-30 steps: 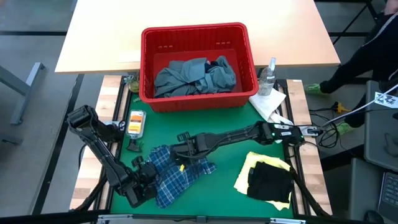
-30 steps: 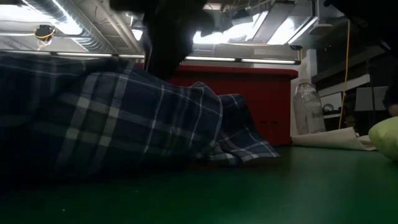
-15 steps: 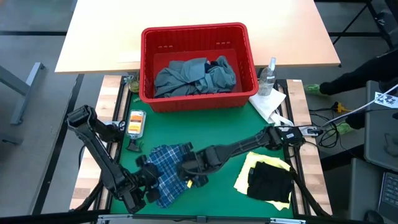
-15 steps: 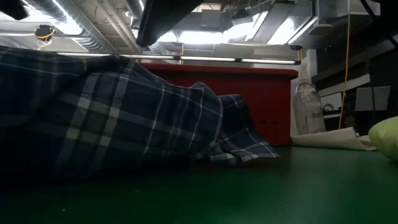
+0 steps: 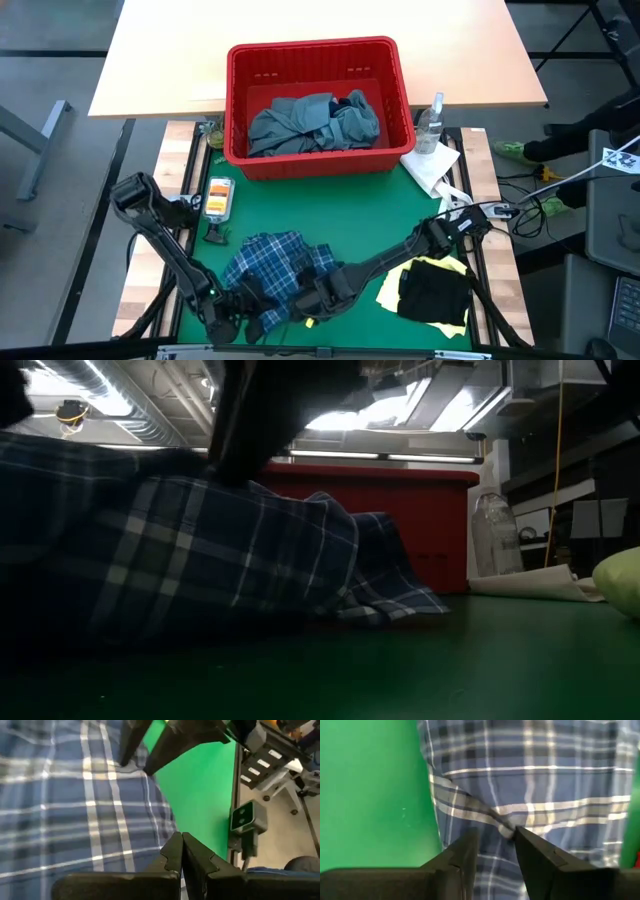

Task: Fold Laundry from Bin
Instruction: Fold the blue shirt

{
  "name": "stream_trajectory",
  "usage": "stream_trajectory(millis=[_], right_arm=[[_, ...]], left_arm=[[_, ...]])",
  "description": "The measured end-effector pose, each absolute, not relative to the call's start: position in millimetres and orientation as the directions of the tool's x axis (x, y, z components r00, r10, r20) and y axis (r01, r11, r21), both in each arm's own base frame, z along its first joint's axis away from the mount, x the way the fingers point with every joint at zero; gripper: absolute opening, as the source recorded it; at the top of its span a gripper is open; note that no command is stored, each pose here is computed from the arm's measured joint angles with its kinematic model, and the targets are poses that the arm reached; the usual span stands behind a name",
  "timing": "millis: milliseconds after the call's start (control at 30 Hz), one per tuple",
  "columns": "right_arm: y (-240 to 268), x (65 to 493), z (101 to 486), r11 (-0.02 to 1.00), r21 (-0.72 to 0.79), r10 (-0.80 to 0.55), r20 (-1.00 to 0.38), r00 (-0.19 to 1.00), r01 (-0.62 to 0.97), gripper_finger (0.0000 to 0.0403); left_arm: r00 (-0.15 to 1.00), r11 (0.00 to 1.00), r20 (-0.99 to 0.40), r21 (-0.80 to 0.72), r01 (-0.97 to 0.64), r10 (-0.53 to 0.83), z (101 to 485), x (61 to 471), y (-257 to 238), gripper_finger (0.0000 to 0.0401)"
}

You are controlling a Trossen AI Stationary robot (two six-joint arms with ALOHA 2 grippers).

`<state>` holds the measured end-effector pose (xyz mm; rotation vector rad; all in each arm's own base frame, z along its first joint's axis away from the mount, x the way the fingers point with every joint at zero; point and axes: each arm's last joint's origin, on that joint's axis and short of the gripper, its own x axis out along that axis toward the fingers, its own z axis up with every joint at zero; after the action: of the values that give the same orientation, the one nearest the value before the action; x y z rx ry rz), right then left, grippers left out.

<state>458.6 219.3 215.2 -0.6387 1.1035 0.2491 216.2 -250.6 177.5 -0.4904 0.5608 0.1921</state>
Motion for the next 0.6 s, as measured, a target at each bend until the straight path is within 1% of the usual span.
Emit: stream_trajectory(millis=[167,333,400,600], right_arm=[[222,462,188,0.786,-0.340,-0.140,-0.911,0.387,-0.516,0.0131],[222,461,178,0.780,-0.333,-0.154,-0.923,0.352,-0.531,0.0131],[222,460,178,0.777,-0.332,-0.161,-0.926,0.342,-0.534,0.0131],[217,452,181,0.761,-0.323,-0.197,-0.941,0.274,-0.562,0.0131]], left_arm=[[0.783,0.870,-0.622,-0.381,-0.313,0.009,149,216,-253,0.0000],[0.705,0.874,-0.708,-0.370,-0.316,-0.046,127,216,-258,0.0000],[0.686,0.869,-0.725,-0.376,-0.321,-0.060,124,216,-259,0.0000],[0.679,0.873,-0.728,-0.389,-0.293,-0.096,128,210,-266,0.0000]])
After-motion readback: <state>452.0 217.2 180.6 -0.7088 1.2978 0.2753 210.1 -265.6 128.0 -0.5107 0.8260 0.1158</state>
